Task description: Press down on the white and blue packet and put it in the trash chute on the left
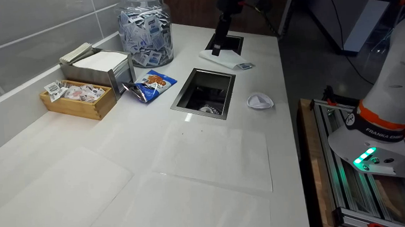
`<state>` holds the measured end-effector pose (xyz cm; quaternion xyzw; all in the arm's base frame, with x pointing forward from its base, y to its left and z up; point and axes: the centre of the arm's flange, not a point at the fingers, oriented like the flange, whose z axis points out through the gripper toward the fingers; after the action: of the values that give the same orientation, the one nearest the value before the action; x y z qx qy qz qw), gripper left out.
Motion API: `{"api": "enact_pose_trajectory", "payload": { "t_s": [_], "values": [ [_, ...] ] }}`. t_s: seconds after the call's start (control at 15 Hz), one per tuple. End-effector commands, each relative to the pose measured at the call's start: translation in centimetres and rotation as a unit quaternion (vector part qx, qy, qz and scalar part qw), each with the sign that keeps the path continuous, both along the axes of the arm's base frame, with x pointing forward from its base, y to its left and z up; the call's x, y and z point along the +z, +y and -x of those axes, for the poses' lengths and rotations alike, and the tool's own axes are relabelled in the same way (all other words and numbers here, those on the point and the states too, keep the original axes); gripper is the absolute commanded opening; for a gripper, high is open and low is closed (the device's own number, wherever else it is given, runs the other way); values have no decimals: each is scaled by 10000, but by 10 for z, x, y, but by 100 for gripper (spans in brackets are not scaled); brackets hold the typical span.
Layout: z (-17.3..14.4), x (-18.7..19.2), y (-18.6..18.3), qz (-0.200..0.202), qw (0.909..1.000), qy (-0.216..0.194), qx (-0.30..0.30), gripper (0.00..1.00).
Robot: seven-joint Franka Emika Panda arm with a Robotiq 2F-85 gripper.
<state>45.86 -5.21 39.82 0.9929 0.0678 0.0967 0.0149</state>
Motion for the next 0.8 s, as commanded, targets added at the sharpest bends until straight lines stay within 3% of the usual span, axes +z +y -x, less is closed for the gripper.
{"api": "enact_pose_trajectory", "payload": {
  "t_s": [0.0, 0.53, 0.73],
  "values": [
    [-54, -16, 18, -66, 9992, -231, -333, 100],
    [-141, -29, 37, -426, 9914, -335, -1187, 100],
    [-165, -45, 39, -332, 9884, -10, -1482, 100]
  ]
}}
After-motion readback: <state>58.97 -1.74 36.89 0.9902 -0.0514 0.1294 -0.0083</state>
